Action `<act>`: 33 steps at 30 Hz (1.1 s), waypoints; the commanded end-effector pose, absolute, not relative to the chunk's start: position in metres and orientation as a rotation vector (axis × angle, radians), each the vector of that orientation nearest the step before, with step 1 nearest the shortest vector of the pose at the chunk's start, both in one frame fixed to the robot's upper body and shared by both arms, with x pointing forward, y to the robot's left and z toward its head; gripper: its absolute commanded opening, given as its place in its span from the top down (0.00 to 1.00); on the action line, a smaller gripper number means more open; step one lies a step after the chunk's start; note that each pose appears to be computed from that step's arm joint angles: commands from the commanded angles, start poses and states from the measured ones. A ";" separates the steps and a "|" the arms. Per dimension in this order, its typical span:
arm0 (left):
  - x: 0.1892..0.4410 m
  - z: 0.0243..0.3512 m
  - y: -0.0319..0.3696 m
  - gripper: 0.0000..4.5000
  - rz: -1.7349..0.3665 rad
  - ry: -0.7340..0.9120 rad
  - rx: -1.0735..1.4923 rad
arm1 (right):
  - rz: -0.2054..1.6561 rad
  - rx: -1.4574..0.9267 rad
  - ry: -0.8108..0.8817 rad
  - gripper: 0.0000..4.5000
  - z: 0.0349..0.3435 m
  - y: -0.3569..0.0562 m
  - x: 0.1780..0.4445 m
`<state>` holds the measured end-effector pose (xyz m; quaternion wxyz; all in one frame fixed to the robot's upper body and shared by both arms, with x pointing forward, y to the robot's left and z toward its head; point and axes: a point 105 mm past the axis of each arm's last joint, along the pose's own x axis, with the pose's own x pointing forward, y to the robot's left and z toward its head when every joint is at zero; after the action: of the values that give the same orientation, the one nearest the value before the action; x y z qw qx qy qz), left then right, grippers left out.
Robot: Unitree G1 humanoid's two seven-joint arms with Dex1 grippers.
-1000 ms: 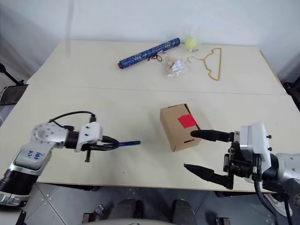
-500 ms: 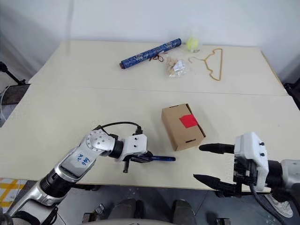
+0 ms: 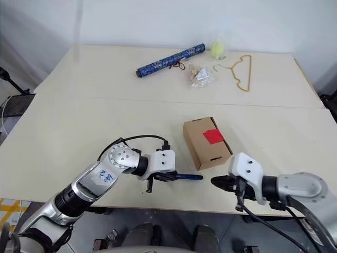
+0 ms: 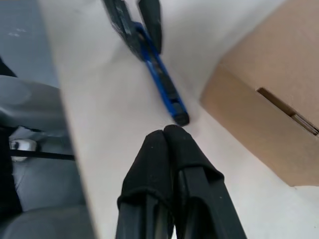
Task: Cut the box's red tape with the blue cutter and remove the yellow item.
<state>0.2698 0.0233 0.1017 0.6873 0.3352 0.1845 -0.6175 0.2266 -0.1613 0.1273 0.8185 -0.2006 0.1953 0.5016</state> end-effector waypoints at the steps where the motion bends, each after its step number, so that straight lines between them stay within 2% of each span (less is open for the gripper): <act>1: 0.260 0.093 0.015 0.91 -1.414 0.432 0.762 | 1.056 -0.440 0.452 0.99 0.118 -0.158 0.234; 13: 0.257 0.091 0.005 0.91 -1.435 0.406 0.804 | 1.034 -0.449 0.506 0.99 0.107 -0.151 0.254; 26: 0.257 0.091 0.003 0.91 -1.434 0.412 0.804 | 1.162 -0.439 0.514 0.99 0.099 -0.126 0.239; 33: 0.258 0.093 0.001 0.91 -1.433 0.408 0.801 | 1.192 -0.426 0.483 0.99 0.097 -0.107 0.242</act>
<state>0.2652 0.0078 0.1003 0.6773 0.3557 0.1725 -0.6204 0.2490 -0.1151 0.1026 0.7905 -0.2031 0.2159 0.5360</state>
